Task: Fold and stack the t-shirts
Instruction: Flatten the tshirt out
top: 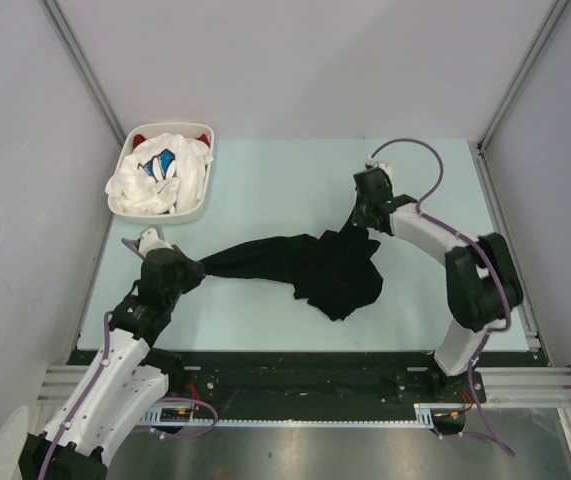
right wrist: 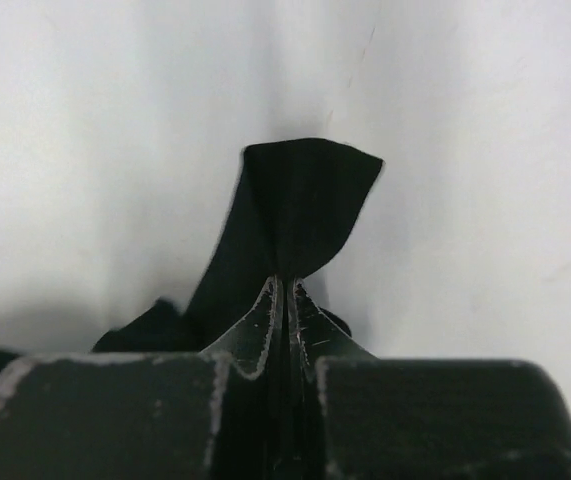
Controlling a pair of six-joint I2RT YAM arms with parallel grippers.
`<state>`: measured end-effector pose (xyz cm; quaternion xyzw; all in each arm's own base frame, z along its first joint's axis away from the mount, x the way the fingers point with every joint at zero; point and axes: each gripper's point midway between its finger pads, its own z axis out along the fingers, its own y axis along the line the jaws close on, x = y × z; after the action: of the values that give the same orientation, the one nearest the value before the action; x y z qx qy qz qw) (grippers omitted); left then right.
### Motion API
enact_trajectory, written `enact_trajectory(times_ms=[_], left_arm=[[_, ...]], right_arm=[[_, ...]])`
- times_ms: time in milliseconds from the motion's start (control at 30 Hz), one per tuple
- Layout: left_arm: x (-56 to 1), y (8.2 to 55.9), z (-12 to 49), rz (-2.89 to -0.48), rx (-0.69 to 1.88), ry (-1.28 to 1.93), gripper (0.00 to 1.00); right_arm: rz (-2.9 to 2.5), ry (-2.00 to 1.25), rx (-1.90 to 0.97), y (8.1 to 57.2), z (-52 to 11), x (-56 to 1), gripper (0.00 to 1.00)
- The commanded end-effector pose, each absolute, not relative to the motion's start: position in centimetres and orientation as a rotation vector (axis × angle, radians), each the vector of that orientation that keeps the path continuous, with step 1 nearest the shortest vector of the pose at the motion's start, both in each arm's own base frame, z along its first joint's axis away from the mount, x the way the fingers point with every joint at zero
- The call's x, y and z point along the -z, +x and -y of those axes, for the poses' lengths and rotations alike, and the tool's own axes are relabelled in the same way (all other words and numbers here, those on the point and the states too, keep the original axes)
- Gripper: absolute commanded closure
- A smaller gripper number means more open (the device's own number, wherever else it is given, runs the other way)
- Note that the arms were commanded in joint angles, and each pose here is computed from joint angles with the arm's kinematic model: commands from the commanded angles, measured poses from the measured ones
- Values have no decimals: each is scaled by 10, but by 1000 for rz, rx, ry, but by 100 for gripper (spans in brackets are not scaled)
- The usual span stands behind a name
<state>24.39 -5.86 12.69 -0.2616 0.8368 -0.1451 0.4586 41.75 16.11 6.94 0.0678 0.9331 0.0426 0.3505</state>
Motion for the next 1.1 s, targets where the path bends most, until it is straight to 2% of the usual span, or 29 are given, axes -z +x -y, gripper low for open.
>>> enact_trajectory(times_ms=[0,200,367,533,633,767,867,933,1067], left_arm=[[-206,263,63,-1897,427,-550,100],[-270,271,76,-1810,495,-423,100],[-362,270,85,-1680,548,-296,100],[-469,241,86,-1494,608,-174,100],[-517,210,92,-1385,663,-68,99],[-572,160,86,-1193,704,12,100],[-596,129,70,-1108,686,-7,100],[-602,120,66,-1089,675,-9,100],[-586,137,72,-1154,677,-16,99]], right_arm=[[-1953,241,-88,443,-132,-259,100],[-1781,236,-38,417,-107,-359,100],[-1574,260,-28,379,-94,-452,100],[-1419,187,-51,305,-102,-539,100],[-1310,280,-52,257,-76,-581,100],[-1265,319,-139,206,-50,-608,100],[-1262,333,-157,198,-37,-612,100],[-1260,329,-154,197,-34,-615,100],[-1264,303,-143,200,-43,-616,100]])
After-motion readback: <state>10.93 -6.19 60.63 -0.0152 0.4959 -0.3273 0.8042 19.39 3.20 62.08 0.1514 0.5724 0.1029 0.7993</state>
